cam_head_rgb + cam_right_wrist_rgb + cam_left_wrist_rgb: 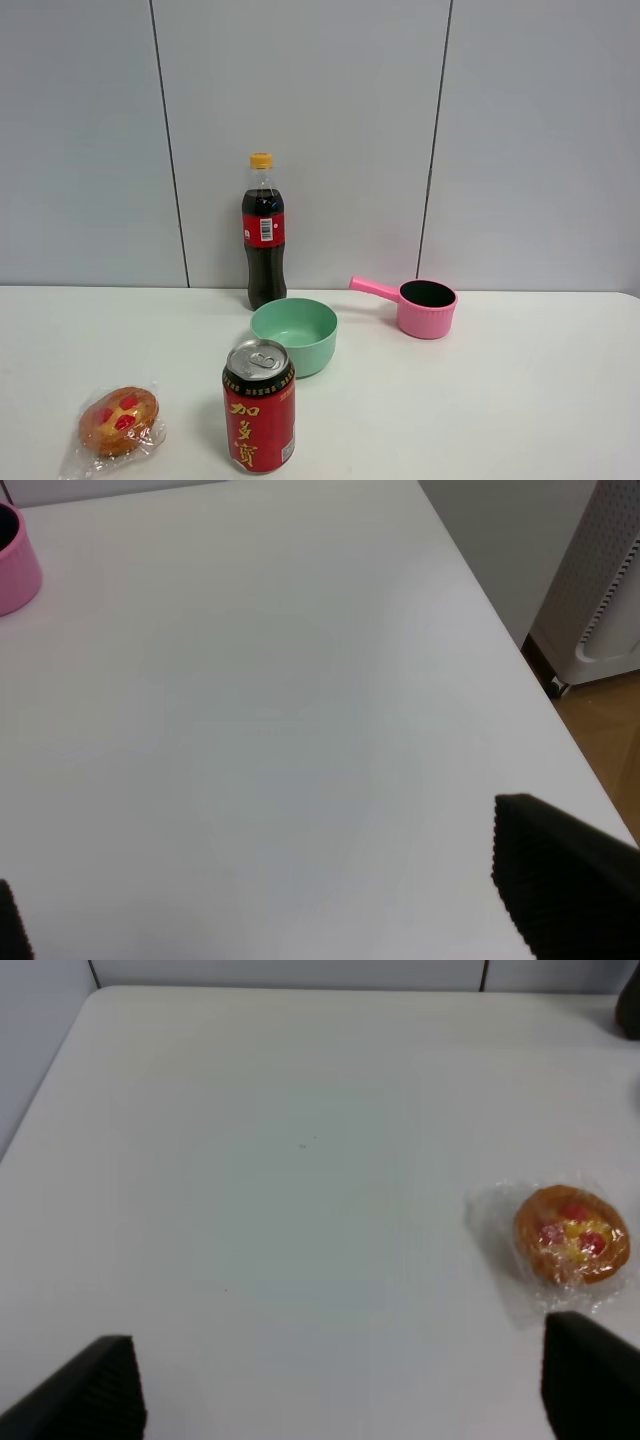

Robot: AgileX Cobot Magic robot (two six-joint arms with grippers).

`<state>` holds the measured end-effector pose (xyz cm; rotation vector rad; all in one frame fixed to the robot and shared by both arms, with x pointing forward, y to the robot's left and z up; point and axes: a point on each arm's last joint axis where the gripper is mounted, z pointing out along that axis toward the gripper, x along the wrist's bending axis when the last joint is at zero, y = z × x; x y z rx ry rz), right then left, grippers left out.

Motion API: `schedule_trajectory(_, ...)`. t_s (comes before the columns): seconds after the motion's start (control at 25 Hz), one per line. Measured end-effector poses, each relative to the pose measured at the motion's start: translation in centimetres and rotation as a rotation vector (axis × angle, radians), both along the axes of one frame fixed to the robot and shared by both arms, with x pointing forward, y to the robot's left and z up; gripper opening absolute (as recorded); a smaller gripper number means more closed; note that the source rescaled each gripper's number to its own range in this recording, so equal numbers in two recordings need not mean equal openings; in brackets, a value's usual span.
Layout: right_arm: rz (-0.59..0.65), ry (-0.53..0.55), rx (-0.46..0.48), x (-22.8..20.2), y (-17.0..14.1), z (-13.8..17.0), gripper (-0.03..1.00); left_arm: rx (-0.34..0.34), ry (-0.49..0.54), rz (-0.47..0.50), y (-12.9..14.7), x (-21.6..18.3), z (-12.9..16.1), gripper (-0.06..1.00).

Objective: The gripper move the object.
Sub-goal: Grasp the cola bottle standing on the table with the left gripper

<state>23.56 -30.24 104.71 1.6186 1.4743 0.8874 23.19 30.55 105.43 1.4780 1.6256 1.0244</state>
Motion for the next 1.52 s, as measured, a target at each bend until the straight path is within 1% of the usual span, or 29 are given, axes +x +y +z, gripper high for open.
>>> schedule_trajectory(0.04,0.000,0.000,0.000,0.00,0.00,0.00,1.00,0.000,0.000,0.000,0.00,0.00,0.00,0.56)
schedule_trajectory(1.52,0.000,0.000,0.000,0.00,0.00,0.00,1.00,0.000,0.000,0.000,0.00,0.00,0.00,0.56)
